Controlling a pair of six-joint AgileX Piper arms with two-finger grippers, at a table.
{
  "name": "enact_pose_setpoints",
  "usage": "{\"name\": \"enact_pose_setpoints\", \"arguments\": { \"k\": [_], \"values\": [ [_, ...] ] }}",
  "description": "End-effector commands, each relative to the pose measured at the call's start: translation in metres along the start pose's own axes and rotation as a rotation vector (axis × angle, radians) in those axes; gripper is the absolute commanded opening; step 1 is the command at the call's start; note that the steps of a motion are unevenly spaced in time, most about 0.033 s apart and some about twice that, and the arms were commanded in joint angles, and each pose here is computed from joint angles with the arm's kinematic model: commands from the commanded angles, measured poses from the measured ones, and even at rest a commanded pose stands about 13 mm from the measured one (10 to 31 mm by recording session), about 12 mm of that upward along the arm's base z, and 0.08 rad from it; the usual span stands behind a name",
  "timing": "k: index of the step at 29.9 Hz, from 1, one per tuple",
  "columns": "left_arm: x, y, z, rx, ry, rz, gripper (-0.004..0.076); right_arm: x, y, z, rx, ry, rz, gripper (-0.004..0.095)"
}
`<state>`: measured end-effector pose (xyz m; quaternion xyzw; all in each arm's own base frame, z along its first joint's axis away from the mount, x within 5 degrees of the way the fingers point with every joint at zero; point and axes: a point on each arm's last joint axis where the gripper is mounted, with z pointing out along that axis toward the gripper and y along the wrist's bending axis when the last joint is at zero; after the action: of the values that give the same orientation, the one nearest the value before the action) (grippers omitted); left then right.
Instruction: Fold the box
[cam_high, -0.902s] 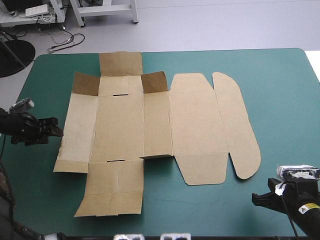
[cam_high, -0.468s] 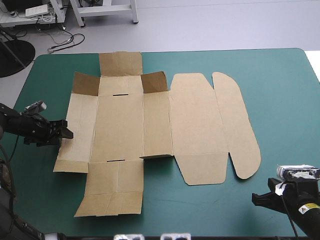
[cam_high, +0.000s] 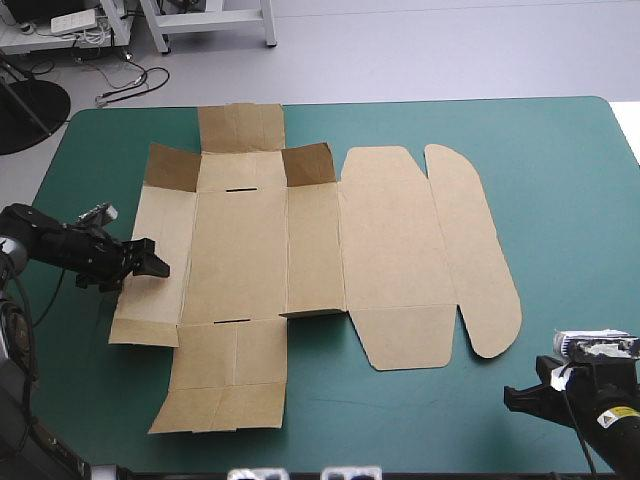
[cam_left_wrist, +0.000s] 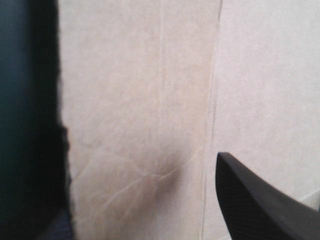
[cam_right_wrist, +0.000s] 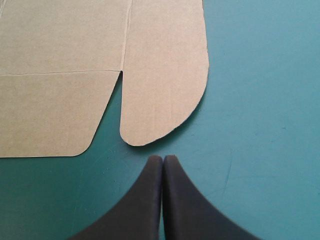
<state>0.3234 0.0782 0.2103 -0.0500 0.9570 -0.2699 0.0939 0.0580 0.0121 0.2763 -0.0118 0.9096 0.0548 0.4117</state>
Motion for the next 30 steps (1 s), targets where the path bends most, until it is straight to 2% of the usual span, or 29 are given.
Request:
{"name": "enact_pose_setpoints", "arguments": {
  "k": [1, 3, 5, 7, 10, 11, 14, 18, 24, 27, 30],
  "values": [
    [-0.004, -0.026, -0.004, 0.05, -0.021, 0.054, 0.0454, -0.011, 0.0, -0.005, 0.005, -0.067, -0.001, -0.0015],
    [-0.005, -0.03, 0.002, 0.048, -0.009, 0.067, 0.0439, -0.011, 0.0, -0.005, 0.005, -0.067, -0.001, -0.0015],
    [-0.006, -0.032, 0.004, 0.043, -0.008, 0.073, 0.0389, -0.011, 0.0, -0.005, 0.005, -0.067, -0.001, -0.0015],
    [-0.006, -0.032, 0.004, 0.031, -0.015, 0.078, 0.0281, -0.011, 0.0, -0.005, 0.005, -0.067, -0.001, -0.0015],
    [-0.009, -0.031, 0.003, 0.021, -0.039, 0.072, 0.0026, -0.011, 0.0, -0.005, 0.005, -0.067, -0.001, -0.0015],
    [-0.012, -0.033, 0.001, 0.02, -0.053, 0.077, -0.0006, -0.011, 0.0, -0.005, 0.005, -0.067, -0.001, -0.0015],
    [-0.021, -0.042, -0.011, 0.031, -0.064, 0.125, -0.0009, -0.011, 0.0, -0.005, 0.005, -0.067, -0.001, -0.0015],
    [-0.032, -0.069, -0.044, 0.021, -0.053, 0.287, -0.0009, -0.011, 0.0, -0.005, 0.005, -0.066, -0.001, -0.0015],
    [-0.033, -0.138, -0.094, -0.243, -0.147, 0.666, -0.0009, -0.011, 0.0, -0.005, 0.005, -0.066, -0.001, -0.0015],
    [-0.025, -0.177, -0.106, -0.357, -0.153, 0.944, -0.0009, -0.011, 0.0, -0.005, 0.005, -0.066, -0.001, -0.0015],
    [-0.018, -0.214, -0.11, -0.44, -0.17, 1.122, -0.0009, -0.011, 0.0, -0.005, 0.005, -0.066, -0.001, -0.0015]
  ]
}}
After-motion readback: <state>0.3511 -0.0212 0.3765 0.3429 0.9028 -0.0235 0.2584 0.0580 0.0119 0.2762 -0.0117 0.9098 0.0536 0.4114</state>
